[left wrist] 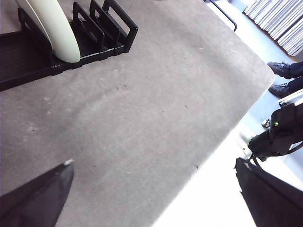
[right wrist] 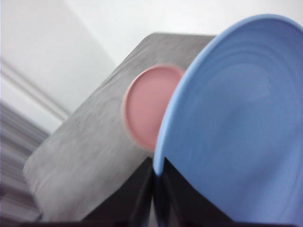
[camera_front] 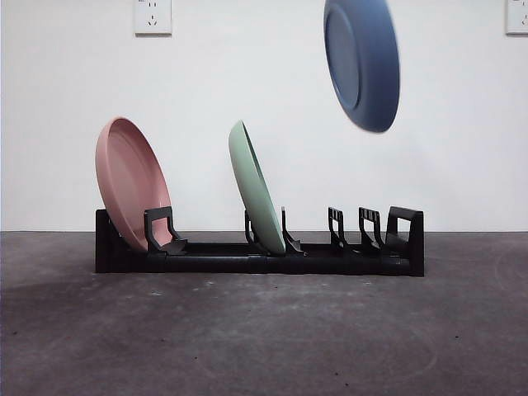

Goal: Place the plate

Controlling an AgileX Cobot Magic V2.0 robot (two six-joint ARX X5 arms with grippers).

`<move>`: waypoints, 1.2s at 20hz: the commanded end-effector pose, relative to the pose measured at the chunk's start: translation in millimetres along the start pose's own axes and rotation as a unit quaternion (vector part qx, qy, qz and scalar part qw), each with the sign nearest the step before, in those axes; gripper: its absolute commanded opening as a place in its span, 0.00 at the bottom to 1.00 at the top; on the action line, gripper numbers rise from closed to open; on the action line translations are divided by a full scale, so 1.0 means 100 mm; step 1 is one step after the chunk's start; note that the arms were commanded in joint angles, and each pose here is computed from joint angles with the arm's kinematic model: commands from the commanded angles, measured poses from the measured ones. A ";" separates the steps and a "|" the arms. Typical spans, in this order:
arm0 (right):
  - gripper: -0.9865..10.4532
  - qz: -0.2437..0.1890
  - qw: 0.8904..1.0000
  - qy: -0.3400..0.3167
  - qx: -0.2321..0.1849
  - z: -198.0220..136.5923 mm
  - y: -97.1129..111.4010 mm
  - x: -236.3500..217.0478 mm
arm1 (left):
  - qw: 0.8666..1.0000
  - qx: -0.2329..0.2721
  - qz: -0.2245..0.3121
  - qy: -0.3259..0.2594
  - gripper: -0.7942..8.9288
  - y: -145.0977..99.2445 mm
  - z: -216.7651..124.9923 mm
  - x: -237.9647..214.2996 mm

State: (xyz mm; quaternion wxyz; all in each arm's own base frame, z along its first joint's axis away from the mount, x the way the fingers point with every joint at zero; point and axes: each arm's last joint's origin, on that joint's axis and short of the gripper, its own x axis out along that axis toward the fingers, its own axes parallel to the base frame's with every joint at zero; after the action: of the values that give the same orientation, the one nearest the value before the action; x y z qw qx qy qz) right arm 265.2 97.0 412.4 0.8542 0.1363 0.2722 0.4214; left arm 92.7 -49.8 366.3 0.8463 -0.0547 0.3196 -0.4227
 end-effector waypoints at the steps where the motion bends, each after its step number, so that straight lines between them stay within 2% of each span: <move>1: 0.10 0.021 0.997 0.031 -0.060 -0.06 0.24 -0.07 | 1.000 0.020 -0.002 -0.008 0.66 -0.02 0.05 -0.02; 6: 0.10 0.014 0.987 0.138 -0.086 -0.44 0.60 -0.05 | 1.000 0.018 -0.002 -0.005 0.66 -0.01 0.05 -0.01; 9: 0.10 0.010 0.980 0.165 -0.111 -0.69 0.77 -0.04 | 1.000 0.016 -0.002 -0.003 0.66 0.00 0.06 0.00; 12: 0.10 -0.020 0.974 0.194 -0.116 -0.97 0.84 0.04 | 1.000 0.015 -0.002 0.002 0.66 0.01 0.07 0.03; 16: 0.10 -0.062 0.956 0.248 -0.144 -1.38 0.93 0.24 | 1.000 0.014 -0.002 0.005 0.66 0.04 0.10 0.08; 20: 0.10 -0.092 0.944 0.252 -0.192 -1.73 1.10 0.47 | 1.000 0.012 -0.002 0.009 0.66 0.08 0.13 0.13; 22: 0.10 -0.114 0.931 0.262 -0.226 -1.88 1.19 0.59 | 1.000 0.010 -0.002 0.011 0.66 0.09 0.15 0.15; 24: 0.10 -0.113 0.918 0.285 -0.252 -2.04 1.26 0.76 | 1.000 0.011 -0.002 0.009 0.66 0.10 0.16 0.16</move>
State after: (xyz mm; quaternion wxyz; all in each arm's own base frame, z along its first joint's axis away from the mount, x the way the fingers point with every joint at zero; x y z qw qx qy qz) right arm 104.9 230.1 279.5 0.7892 -0.2391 0.4045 0.3955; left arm 115.7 -57.8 361.1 0.8403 -0.0497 0.3364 -0.4222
